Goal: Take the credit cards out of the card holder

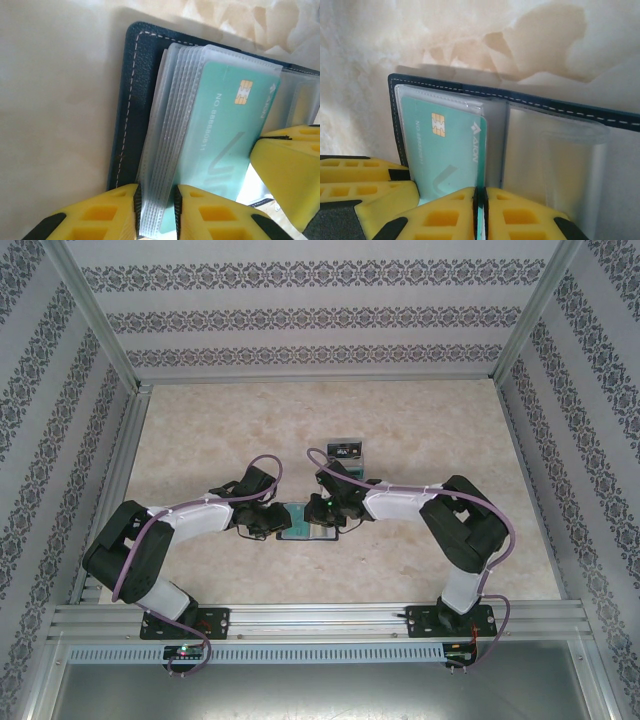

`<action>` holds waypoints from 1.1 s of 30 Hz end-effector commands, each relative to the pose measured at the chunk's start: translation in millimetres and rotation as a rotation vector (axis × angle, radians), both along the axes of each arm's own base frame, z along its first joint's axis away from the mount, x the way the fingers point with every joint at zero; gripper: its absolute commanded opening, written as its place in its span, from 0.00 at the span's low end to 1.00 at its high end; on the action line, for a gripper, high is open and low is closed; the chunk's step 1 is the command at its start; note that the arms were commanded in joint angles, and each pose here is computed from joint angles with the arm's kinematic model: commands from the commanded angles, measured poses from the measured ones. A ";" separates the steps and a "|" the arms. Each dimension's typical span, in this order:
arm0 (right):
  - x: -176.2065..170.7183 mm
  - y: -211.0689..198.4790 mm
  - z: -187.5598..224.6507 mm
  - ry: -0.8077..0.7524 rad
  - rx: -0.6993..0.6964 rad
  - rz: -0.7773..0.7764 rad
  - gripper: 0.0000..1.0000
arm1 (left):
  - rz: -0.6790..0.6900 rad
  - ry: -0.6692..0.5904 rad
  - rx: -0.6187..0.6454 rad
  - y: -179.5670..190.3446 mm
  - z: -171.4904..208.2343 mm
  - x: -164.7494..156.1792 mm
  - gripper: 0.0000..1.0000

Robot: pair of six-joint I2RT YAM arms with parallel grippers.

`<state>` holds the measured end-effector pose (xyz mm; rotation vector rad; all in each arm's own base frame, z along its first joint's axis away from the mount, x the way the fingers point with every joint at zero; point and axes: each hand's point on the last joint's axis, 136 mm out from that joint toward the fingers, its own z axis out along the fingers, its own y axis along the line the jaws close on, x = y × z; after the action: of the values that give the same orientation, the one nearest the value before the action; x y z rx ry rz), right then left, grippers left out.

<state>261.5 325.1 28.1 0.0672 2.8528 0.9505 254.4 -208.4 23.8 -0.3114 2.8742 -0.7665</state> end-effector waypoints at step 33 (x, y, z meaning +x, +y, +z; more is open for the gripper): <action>-3.1 -14.6 -3.2 0.015 0.015 -0.022 0.08 | -0.015 -0.060 -0.006 -10.7 28.8 28.4 0.27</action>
<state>262.2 320.3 27.4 0.0961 2.8318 1.0011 276.9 -216.4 52.1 -0.2738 2.8207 -0.7613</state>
